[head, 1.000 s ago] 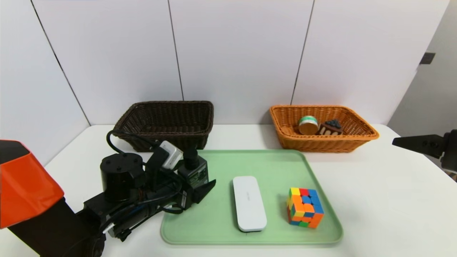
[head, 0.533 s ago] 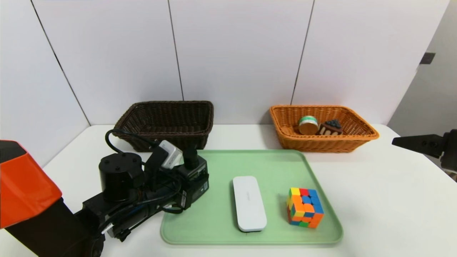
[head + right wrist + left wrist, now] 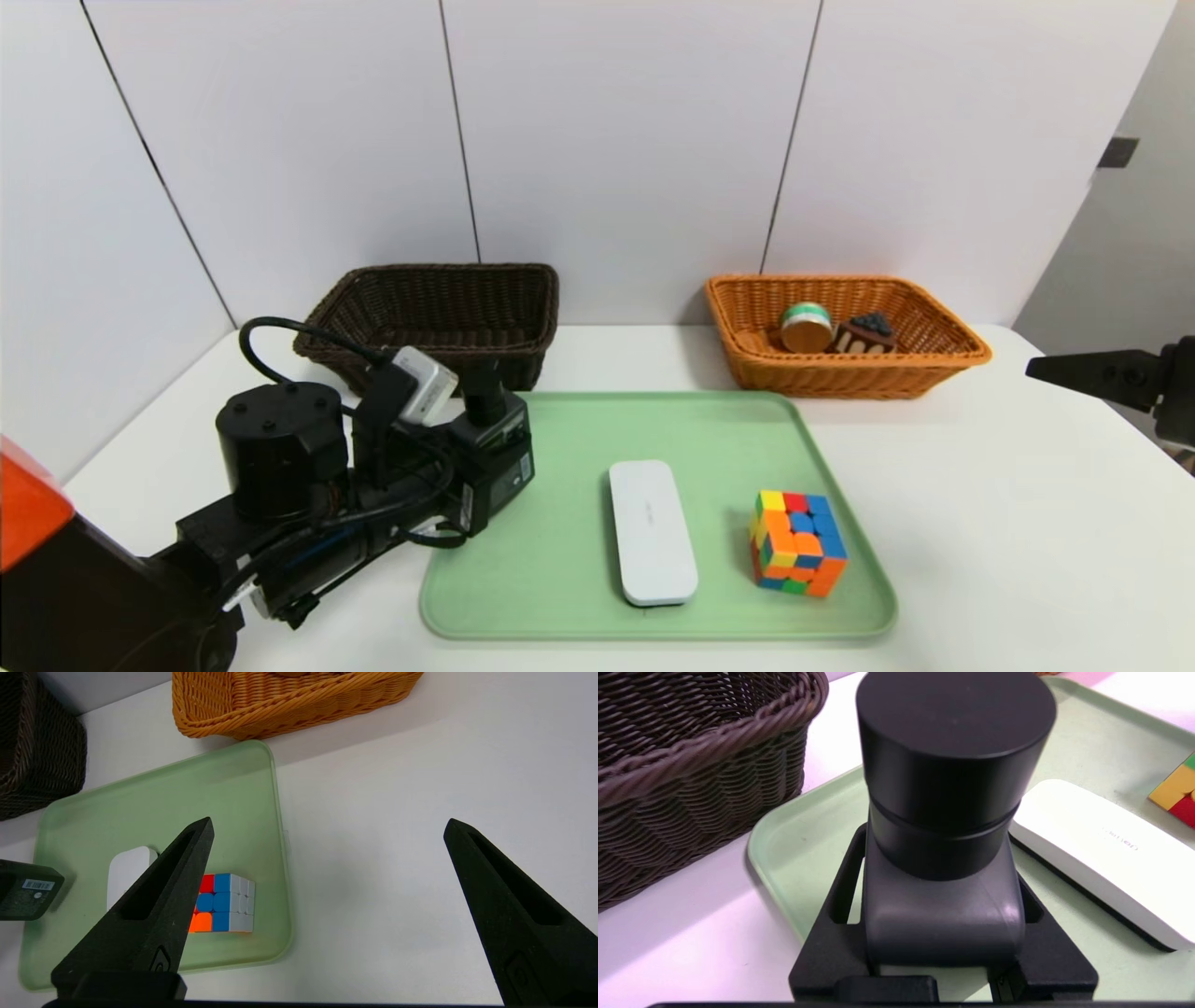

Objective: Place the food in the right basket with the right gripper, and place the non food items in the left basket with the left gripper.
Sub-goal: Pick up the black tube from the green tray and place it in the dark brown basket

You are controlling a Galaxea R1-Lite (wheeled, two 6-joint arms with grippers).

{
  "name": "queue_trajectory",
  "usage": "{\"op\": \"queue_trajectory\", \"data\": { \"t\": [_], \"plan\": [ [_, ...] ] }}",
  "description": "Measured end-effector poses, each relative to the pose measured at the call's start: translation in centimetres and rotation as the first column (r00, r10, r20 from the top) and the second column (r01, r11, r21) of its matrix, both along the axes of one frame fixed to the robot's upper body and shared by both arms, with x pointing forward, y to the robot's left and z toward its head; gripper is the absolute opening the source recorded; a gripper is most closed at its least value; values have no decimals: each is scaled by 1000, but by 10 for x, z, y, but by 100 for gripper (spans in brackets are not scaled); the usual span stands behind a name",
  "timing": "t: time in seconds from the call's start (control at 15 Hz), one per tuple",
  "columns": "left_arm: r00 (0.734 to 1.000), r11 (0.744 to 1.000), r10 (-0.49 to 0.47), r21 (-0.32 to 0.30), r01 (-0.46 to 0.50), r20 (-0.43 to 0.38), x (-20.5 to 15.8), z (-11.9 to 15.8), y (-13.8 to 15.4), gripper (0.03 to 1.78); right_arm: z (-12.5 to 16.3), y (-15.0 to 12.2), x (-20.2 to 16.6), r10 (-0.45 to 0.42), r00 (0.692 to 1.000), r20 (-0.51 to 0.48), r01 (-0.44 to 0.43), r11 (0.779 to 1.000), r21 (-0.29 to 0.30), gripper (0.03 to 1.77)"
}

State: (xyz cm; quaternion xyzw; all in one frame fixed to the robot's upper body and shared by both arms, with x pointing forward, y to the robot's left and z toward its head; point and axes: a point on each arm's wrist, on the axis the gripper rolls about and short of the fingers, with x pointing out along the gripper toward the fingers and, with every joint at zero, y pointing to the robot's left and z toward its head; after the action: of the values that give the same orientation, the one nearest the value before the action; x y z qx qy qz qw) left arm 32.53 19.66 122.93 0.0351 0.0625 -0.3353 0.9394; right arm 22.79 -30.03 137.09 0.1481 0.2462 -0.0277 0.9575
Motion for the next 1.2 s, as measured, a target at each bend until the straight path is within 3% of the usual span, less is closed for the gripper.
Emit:
{"op": "queue_trajectory", "data": {
  "t": [0.27,0.6,0.8,1.0,1.2],
  "plan": [
    [1000,1000,9,-21,-8,29,-3,41,1,62,0,0,0,-1,1000,0,1,1000,1,170],
    [996,997,57,-49,-54,72,-1,133,14,62,4,2,6,4,1000,4,-4,1000,9,170],
    [987,990,134,-61,-128,92,6,183,34,62,10,3,11,2,1000,15,-3,1000,11,170],
    [966,967,253,-55,-250,51,32,200,59,62,12,2,13,-9,1000,18,9,1000,9,170],
    [940,936,340,-98,-339,-7,69,198,75,62,12,-2,13,-24,1000,17,24,1000,-5,170]
  ]
}}
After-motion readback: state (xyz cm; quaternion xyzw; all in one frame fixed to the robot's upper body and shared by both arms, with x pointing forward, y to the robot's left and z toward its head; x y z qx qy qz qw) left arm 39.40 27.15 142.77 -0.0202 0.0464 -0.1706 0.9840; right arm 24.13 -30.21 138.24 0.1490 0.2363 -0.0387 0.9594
